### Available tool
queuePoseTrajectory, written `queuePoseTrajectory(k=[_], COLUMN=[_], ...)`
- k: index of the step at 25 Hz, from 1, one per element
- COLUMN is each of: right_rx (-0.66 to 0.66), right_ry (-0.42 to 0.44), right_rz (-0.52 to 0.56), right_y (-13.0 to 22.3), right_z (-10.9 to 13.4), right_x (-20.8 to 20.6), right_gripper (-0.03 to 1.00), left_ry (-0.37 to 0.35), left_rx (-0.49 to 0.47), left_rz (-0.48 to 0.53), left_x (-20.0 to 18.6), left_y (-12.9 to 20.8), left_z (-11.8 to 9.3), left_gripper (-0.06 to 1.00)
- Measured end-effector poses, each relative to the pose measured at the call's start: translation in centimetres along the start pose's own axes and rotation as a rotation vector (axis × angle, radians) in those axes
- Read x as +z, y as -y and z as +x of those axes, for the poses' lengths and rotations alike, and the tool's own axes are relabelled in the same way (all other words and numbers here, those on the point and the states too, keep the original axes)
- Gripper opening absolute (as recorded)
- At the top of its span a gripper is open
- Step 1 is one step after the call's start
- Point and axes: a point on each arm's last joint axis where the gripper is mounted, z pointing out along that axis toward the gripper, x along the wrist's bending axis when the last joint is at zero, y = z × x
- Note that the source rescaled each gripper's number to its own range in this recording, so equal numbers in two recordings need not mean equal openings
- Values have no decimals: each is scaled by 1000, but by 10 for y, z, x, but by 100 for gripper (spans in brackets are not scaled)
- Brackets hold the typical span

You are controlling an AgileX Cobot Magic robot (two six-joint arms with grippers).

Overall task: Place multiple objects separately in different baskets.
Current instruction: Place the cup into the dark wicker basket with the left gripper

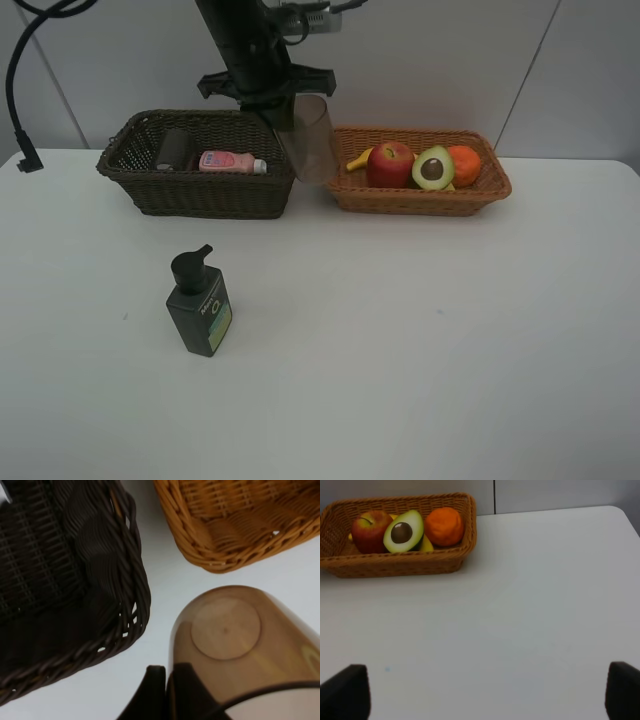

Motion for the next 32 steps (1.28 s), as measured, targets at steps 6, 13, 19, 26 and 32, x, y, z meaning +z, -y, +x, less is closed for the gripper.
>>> queuePoseTrajectory(k=[6, 13, 19, 26, 32], right_rx=[0, 0, 0, 0, 0], right_ry=[0, 0, 0, 0, 0], right_rz=[0, 0, 0, 0, 0], right_y=[0, 0, 0, 0, 0], right_z=[0, 0, 0, 0, 0], right_x=[0, 0, 0, 0, 0], right_gripper=[100, 100, 100, 100, 100], left_ry=[-10, -143, -310, -353, -364], left_rx=[-17, -21, 48, 93, 125], left_rz=[-84, -124, -135, -94, -108], left_x=[-23, -34, -42, -24, -16], left_y=[-15, -22, -25, -26, -29], left_z=[16, 51, 74, 84, 87], left_gripper=[0, 0, 0, 0, 0])
